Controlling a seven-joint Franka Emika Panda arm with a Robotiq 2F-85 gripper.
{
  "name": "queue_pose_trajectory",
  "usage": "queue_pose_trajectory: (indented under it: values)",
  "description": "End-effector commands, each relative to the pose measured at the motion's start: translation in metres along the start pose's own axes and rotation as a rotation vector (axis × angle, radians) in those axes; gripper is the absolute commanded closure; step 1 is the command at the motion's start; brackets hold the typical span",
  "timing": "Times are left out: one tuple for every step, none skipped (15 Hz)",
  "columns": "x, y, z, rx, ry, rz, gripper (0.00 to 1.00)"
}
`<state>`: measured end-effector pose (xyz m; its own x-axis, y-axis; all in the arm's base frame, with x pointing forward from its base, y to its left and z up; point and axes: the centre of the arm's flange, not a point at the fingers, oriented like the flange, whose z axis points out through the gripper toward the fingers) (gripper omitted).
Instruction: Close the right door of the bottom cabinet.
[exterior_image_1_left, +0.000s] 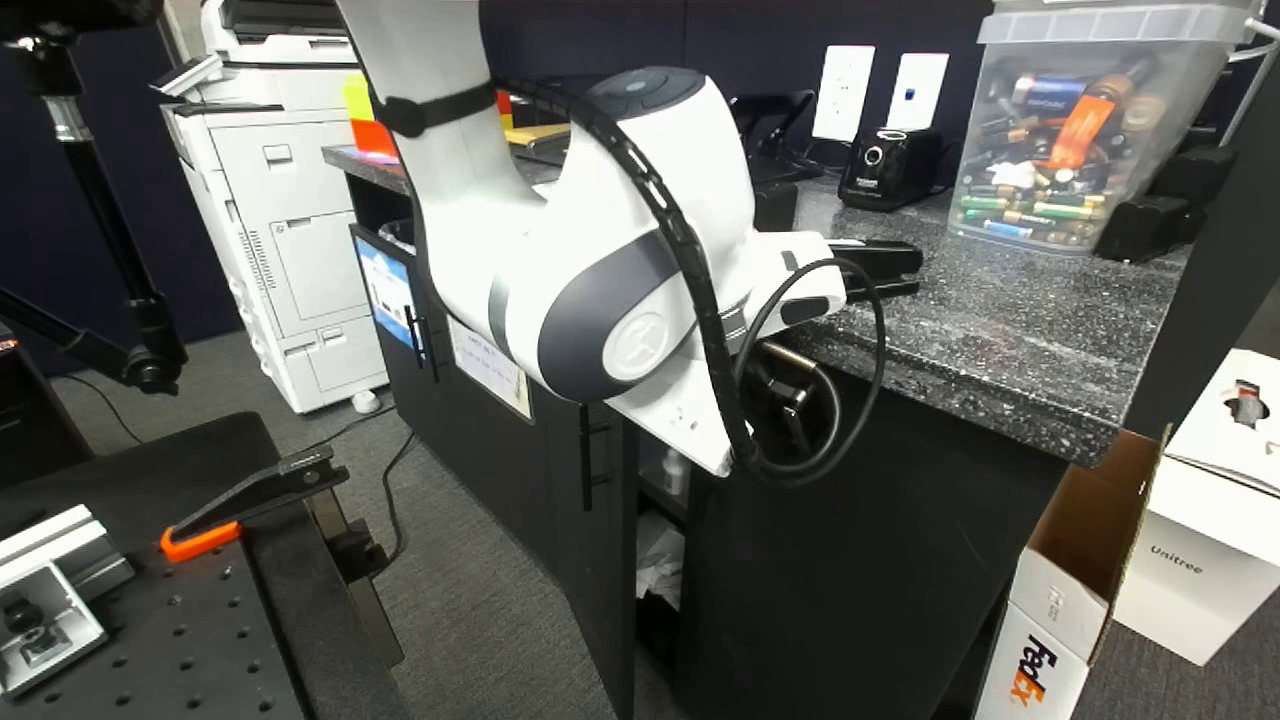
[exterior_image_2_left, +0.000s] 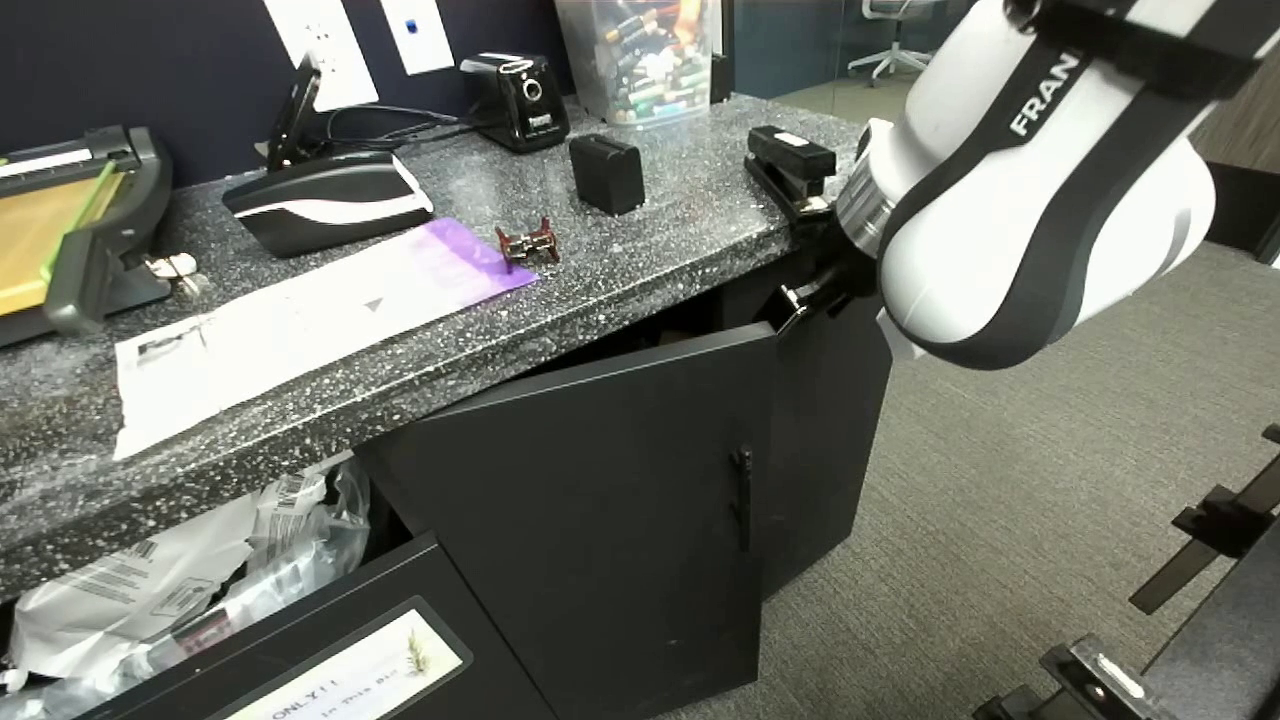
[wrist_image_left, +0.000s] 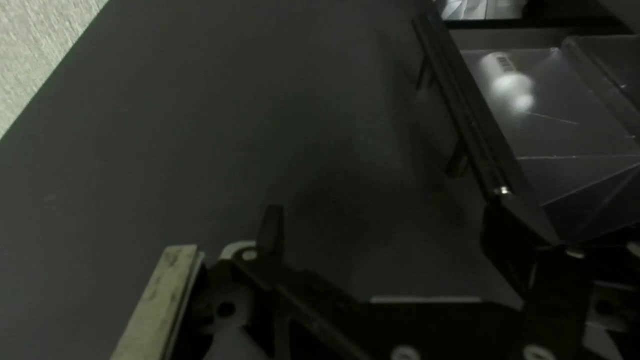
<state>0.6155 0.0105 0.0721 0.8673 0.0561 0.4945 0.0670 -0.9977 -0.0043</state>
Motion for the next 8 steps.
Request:
queue_pose_trajectory:
  values:
    - [0.006, -0.011, -0.081, 0.043, -0.18, 0.073, 0.0]
    - [0.009, -0.013, -0.093, 0.057, -0.227, 0.091, 0.0]
    - [0.013, -0.015, -0.107, 0.07, -0.272, 0.11, 0.0]
    - [0.004, -0.017, -0.049, 0.04, -0.196, 0.058, 0.0]
    - [0.01, -0.019, -0.063, 0.045, -0.205, 0.058, 0.0]
    - [0.012, -0.019, -0.067, 0.043, -0.199, 0.057, 0.0]
    - [0.01, -0.019, -0.064, 0.042, -0.202, 0.057, 0.0]
    - [0.006, -0.019, -0.059, 0.042, -0.209, 0.059, 0.0]
